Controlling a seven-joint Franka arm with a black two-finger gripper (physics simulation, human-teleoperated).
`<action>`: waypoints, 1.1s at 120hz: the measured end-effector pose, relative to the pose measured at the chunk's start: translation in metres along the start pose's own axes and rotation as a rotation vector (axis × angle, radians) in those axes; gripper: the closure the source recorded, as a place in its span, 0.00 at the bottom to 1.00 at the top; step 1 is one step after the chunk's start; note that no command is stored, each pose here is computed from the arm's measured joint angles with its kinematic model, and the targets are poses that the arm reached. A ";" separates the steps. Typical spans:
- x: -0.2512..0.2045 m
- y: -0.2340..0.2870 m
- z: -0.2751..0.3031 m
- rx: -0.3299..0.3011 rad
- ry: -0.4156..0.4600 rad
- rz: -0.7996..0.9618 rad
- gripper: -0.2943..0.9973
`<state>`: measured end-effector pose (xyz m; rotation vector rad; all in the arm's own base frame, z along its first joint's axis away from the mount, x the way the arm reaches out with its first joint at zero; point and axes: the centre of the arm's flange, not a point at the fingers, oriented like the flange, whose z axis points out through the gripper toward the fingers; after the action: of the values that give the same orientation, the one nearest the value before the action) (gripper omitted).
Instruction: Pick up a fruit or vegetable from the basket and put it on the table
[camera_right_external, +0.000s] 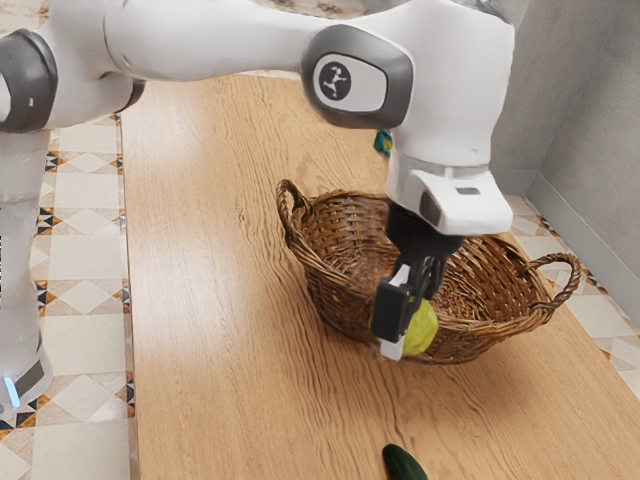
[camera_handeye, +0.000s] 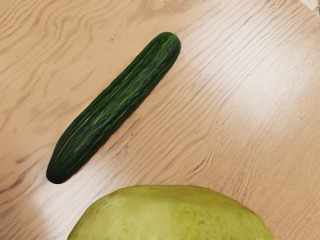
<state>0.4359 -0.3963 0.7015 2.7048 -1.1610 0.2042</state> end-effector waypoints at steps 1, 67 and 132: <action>0.002 -0.008 0.001 -0.003 0.000 -0.008 0.54; 0.111 -0.080 0.121 0.086 0.048 -0.095 0.51; 0.137 -0.103 0.143 0.113 0.187 -0.153 0.26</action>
<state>0.6117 -0.4557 0.5780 2.7831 -0.9126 0.5006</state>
